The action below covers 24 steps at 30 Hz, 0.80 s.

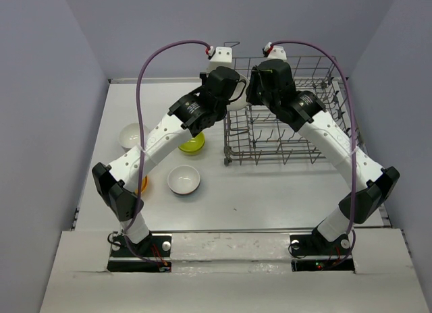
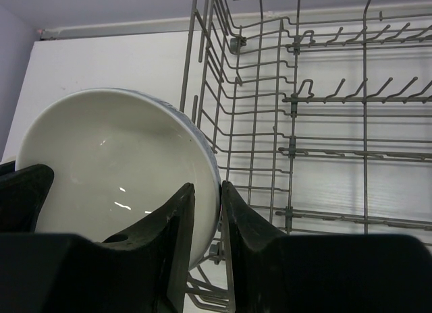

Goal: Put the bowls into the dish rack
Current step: Pass from the left arm to the right

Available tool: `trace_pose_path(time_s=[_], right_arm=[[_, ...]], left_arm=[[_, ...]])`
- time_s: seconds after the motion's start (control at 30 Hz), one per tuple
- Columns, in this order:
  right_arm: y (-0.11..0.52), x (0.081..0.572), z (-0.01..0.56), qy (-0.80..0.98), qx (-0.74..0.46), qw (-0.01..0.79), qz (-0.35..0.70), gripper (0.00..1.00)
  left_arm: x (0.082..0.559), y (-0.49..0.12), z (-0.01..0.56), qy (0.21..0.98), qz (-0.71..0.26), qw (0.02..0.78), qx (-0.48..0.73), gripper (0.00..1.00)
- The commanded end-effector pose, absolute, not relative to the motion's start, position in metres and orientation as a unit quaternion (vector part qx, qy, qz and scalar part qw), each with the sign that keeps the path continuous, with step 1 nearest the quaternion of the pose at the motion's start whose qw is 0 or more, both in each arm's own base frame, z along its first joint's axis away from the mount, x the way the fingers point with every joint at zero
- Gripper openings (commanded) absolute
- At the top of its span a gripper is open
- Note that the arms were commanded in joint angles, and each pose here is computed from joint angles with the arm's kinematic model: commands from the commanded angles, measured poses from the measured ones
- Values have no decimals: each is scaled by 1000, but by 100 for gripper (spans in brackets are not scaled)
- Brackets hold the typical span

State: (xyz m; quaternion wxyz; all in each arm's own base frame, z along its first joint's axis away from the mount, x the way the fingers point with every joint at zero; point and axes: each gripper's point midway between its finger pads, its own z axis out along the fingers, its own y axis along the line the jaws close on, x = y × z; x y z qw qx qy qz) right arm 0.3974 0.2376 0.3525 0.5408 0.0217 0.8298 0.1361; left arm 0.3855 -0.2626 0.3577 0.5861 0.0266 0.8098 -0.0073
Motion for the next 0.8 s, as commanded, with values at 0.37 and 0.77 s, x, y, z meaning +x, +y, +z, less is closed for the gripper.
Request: trace_pose_path(time_s=[0.37,0.77], right_arm=[[237,393,366,818,27,554,149,29],[242,397,356,824,25,547,147,29]], left_arm=[[384,-253,410,768,-41,639,-27,0],[382,-251,410,768,-42,639,-27,0]])
